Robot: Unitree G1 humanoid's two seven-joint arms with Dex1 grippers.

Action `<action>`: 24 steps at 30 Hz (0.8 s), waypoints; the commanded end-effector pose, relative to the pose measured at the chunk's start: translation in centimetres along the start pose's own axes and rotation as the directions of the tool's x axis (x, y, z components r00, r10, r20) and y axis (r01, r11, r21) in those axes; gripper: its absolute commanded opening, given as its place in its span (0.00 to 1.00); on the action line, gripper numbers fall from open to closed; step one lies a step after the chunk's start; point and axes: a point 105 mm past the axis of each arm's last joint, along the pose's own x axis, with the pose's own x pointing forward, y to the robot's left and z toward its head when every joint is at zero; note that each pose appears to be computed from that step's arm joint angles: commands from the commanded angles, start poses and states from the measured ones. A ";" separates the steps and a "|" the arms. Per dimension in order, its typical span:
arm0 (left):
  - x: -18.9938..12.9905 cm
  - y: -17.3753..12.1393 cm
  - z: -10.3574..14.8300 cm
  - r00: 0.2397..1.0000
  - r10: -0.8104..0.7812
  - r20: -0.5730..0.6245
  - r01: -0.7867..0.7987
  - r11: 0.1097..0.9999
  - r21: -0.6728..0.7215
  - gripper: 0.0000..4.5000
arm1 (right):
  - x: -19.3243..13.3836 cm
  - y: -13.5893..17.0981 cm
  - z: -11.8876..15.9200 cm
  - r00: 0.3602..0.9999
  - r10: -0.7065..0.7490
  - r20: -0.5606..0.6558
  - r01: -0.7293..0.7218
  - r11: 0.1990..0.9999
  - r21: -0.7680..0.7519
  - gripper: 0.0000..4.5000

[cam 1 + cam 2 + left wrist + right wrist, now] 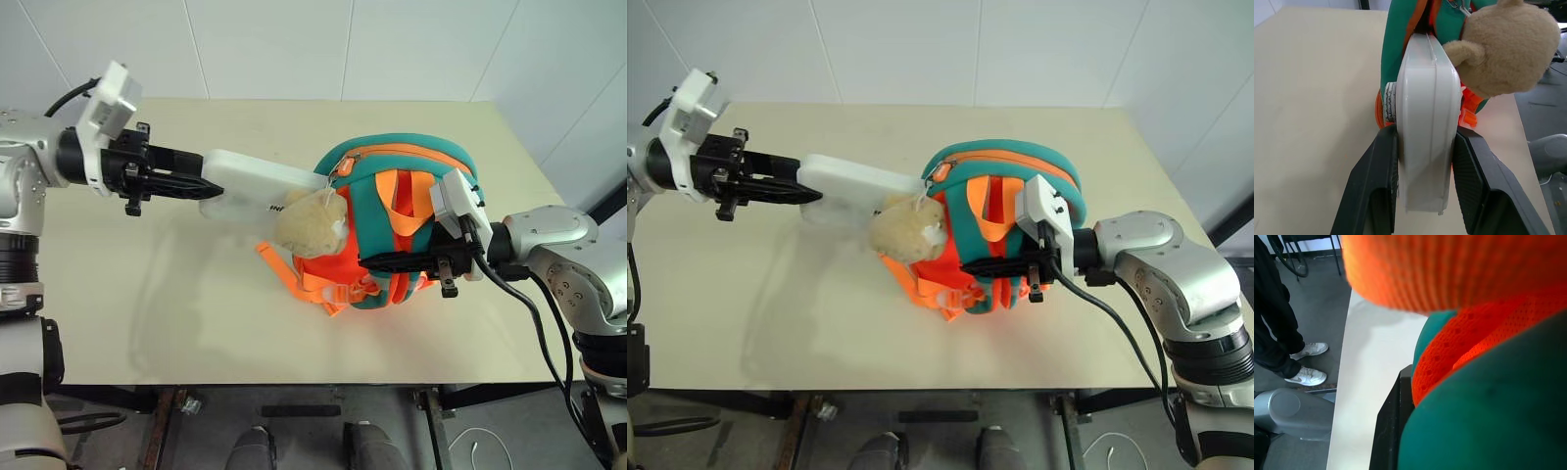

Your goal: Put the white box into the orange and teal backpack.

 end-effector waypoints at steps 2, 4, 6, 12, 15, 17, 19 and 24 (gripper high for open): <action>2.6 0.5 0.4 0.995 -0.072 -0.066 0.073 0.997 0.024 0.28 | 0.4 0.1 1.1 1.000 0.021 0.022 -0.020 0.998 -0.066 0.00; 4.2 0.9 0.3 0.994 -0.079 -0.071 0.080 0.997 0.012 0.28 | 0.5 0.1 1.1 0.999 0.022 0.026 -0.020 0.998 -0.067 0.00; 5.6 1.1 0.3 0.994 -0.088 -0.070 0.089 0.996 0.004 0.28 | 0.6 0.1 1.1 0.999 0.024 0.029 -0.022 0.997 -0.069 0.00; 10.3 1.2 0.8 0.990 -0.134 -0.045 0.134 0.991 0.007 0.28 | 0.7 0.1 1.1 0.999 0.024 0.033 -0.022 0.997 -0.072 0.00; 11.8 1.1 0.8 0.988 -0.150 -0.038 0.150 0.989 0.013 0.28 | 0.8 0.1 1.2 0.999 0.024 0.036 -0.022 0.997 -0.073 0.00; 12.7 1.1 0.9 0.987 -0.156 -0.035 0.156 0.988 0.011 0.28 | 0.8 0.1 1.2 0.999 0.023 0.037 -0.020 0.997 -0.074 0.00; 13.3 1.0 0.9 0.987 -0.160 -0.030 0.160 0.987 0.011 0.28 | 0.8 0.1 1.2 0.999 0.021 0.037 -0.018 0.997 -0.074 0.00; 13.2 1.1 1.3 0.991 -0.135 0.008 0.135 0.991 0.020 0.44 | 0.9 0.1 1.3 0.999 0.017 0.044 -0.014 0.997 -0.076 0.00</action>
